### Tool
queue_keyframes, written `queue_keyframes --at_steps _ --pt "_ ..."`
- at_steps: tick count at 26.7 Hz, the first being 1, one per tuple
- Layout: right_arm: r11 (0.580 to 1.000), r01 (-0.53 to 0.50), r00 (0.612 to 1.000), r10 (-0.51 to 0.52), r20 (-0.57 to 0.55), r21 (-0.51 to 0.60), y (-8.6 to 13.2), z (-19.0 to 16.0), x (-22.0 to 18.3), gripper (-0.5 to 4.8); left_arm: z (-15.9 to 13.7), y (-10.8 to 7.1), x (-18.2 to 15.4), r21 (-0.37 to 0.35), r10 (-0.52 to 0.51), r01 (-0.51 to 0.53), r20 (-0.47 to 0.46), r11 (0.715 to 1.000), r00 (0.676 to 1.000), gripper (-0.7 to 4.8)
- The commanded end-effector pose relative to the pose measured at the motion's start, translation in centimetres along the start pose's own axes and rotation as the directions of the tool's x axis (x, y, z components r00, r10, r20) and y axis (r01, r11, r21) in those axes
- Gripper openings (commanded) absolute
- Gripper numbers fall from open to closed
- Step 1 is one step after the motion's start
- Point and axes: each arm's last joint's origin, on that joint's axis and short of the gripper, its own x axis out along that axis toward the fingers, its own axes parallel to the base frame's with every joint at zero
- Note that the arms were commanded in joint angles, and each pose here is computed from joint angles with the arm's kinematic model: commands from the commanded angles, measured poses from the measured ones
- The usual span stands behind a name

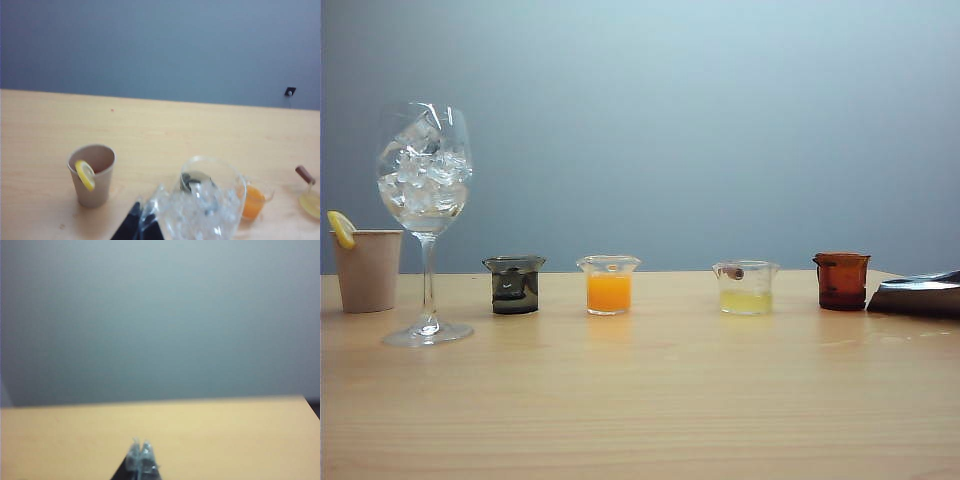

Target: Pick up the ice scoop on the desk filled with ice cubes, pour the ice into the goblet, and finally put the scoop back on the table.

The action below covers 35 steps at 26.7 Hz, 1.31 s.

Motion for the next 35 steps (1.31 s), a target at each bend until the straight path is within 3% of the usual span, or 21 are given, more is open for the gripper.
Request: queue_keyframes --at_steps 1,7,9,12,19,30,35 --pt "0.999 0.037 0.988 -0.041 -0.152 -0.023 0.6 -1.4 -0.8 -0.06 -1.0 0.0 0.1 0.003 -0.026 0.026 0.025 1.0 0.999 -0.05" --pt "0.998 -0.034 0.968 0.021 -0.249 -0.046 1.5 -3.9 -1.3 -0.04 -4.2 -0.1 1.0 0.01 -0.127 0.127 0.054 0.992 0.99 -0.05" --pt "0.998 -0.041 0.96 0.025 -0.278 -0.05 1.5 -5.0 -1.5 0.0 -5.4 -0.1 1.2 0.01 -0.149 0.149 0.024 0.989 0.989 -0.05" --pt "0.998 -0.046 0.958 0.03 -0.286 -0.049 1.5 -5.5 -1.6 0.22 -6.7 -0.2 1.4 0.128 -0.174 0.174 -0.017 0.976 0.985 -0.05" --pt "0.999 0.002 0.967 -0.013 -0.253 -0.044 1.3 -5.2 -1.5 0.22 -7.4 -0.2 1.6 0.101 -0.188 0.181 0.064 0.978 0.98 -0.06" --pt "0.999 0.002 0.966 -0.014 -0.258 -0.047 1.3 -5.3 -1.5 0.22 -9.6 -0.2 1.7 0.107 -0.264 0.258 0.044 0.96 0.964 -0.05" --pt "0.999 0.002 0.966 -0.014 -0.258 -0.047 1.3 -5.3 -1.5 0.22 -9.3 -0.1 1.2 0.117 -0.269 0.257 0.1 0.959 0.958 -0.06"
